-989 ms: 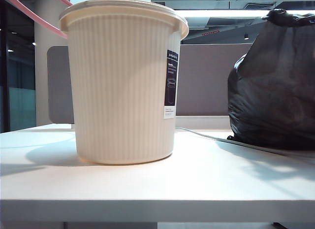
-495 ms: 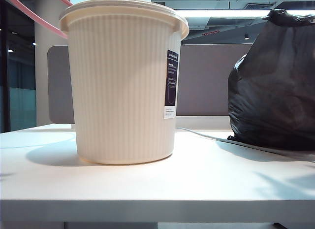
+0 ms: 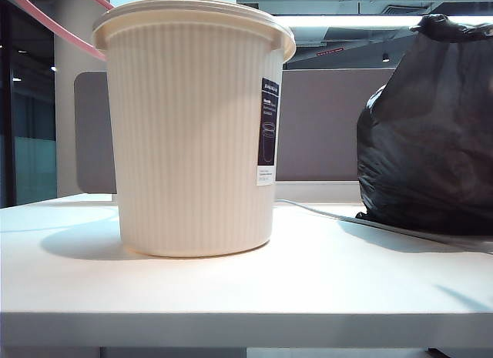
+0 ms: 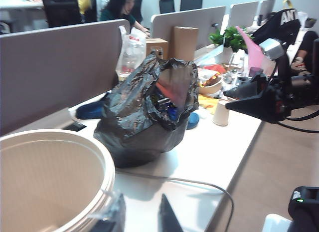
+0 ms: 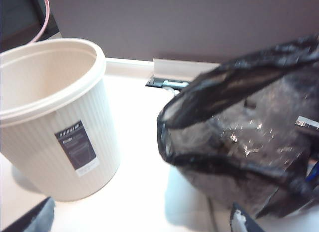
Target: Open the ring lid of the trash can, pull out the black garbage bag inside, and place it on the table.
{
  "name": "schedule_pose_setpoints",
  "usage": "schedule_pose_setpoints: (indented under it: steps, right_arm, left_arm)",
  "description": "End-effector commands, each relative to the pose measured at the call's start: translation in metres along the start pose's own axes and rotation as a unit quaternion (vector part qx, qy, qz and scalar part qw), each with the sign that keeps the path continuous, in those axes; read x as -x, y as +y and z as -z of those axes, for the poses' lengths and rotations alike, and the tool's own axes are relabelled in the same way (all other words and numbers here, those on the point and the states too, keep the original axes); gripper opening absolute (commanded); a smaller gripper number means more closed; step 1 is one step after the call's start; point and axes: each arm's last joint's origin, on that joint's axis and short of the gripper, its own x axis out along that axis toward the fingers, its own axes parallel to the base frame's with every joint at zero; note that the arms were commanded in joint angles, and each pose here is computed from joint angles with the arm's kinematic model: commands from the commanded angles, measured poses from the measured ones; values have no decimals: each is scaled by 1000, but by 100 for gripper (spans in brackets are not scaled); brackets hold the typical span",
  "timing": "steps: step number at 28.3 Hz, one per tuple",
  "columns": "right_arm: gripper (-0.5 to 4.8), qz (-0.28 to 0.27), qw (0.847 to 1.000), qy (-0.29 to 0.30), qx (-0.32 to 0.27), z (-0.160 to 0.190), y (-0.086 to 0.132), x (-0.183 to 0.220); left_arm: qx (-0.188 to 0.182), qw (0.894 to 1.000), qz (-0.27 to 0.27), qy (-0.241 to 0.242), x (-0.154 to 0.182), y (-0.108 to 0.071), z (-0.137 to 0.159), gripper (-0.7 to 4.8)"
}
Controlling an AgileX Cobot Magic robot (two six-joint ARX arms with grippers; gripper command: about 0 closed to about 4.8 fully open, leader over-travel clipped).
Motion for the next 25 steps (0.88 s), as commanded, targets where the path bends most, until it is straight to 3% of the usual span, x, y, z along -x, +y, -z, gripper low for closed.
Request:
schedule_pose_setpoints:
  steps: [1, 7, 12, 16, 19, 25]
  right_arm:
    - [449, -4, 1000, -17, -1, 8, -1, -1]
    - [432, -19, 999, -44, 12, 25, -1, -3]
    - [312, -28, 998, -59, 22, 40, -2, -5]
    - [165, -48, 997, -60, 27, 55, 0, -8]
    - [83, -59, 995, -67, 33, 65, 1, -7]
    - [58, -60, 993, -92, 45, 79, 3, -1]
  left_arm:
    - [-10, 1000, -20, -6, 16, -10, 12, 88]
    - [-17, 996, -84, -20, 40, -23, 46, 84]
    - [-26, 994, -96, -37, 51, -31, 74, 84]
    - [-26, 994, -97, -36, 52, -32, 93, 84]
    - [-23, 995, -97, -31, 50, -31, 103, 84]
    - [-13, 995, -97, -20, 36, -22, 123, 78]
